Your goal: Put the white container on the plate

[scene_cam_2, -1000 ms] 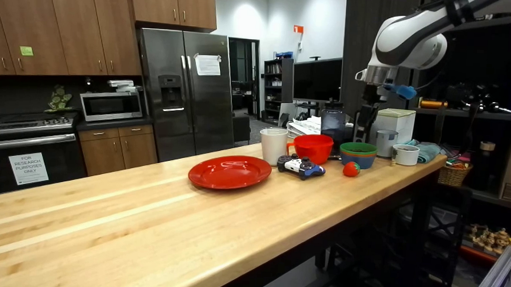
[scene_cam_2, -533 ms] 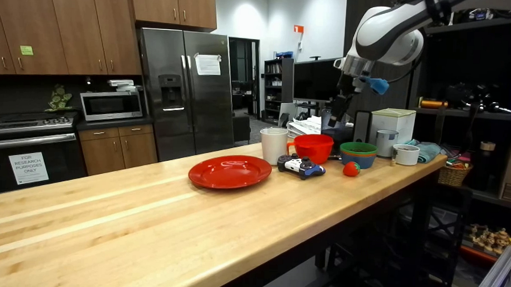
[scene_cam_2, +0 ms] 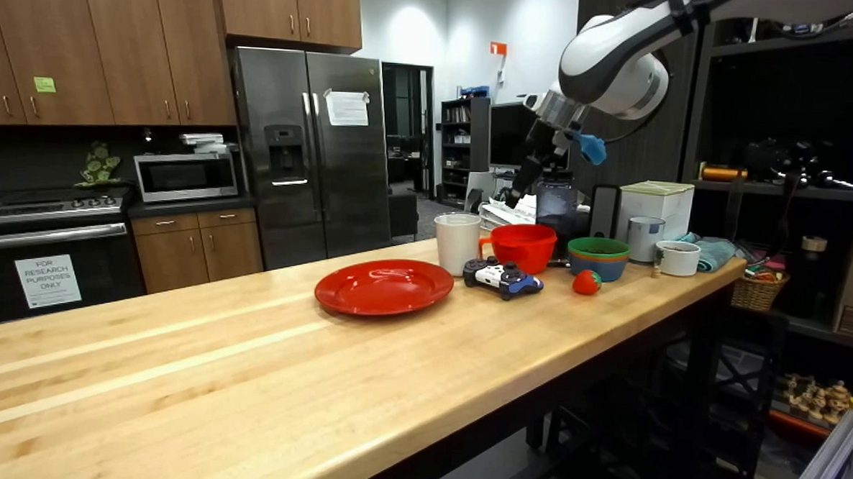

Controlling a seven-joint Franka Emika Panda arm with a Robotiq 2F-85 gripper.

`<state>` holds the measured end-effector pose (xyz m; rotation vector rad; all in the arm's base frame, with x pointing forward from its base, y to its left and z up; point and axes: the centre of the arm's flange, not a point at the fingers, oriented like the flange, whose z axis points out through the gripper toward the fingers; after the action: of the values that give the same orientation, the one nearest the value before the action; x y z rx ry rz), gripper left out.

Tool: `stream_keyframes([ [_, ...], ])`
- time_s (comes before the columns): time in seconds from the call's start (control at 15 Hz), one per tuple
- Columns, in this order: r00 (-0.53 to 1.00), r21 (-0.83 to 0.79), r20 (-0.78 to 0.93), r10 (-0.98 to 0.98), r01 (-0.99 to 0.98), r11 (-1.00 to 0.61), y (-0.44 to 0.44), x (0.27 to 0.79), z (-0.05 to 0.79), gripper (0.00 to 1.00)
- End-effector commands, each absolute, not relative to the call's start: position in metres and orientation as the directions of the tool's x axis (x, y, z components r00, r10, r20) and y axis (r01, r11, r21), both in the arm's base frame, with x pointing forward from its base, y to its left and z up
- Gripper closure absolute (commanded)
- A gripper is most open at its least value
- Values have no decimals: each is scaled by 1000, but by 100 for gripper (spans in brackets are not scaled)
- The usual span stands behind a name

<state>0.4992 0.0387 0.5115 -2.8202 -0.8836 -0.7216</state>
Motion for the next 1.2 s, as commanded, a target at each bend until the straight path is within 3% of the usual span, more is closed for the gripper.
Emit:
stream_keyframes([
  [0.0,645,42,481,594,660,-750,52,512,517,0],
  [0.53,436,125,493,753,821,-557,91,529,523,0],
  [0.87,316,67,426,848,924,-378,107,521,506,0],
  [1.13,316,134,436,843,903,-408,104,522,505,0],
])
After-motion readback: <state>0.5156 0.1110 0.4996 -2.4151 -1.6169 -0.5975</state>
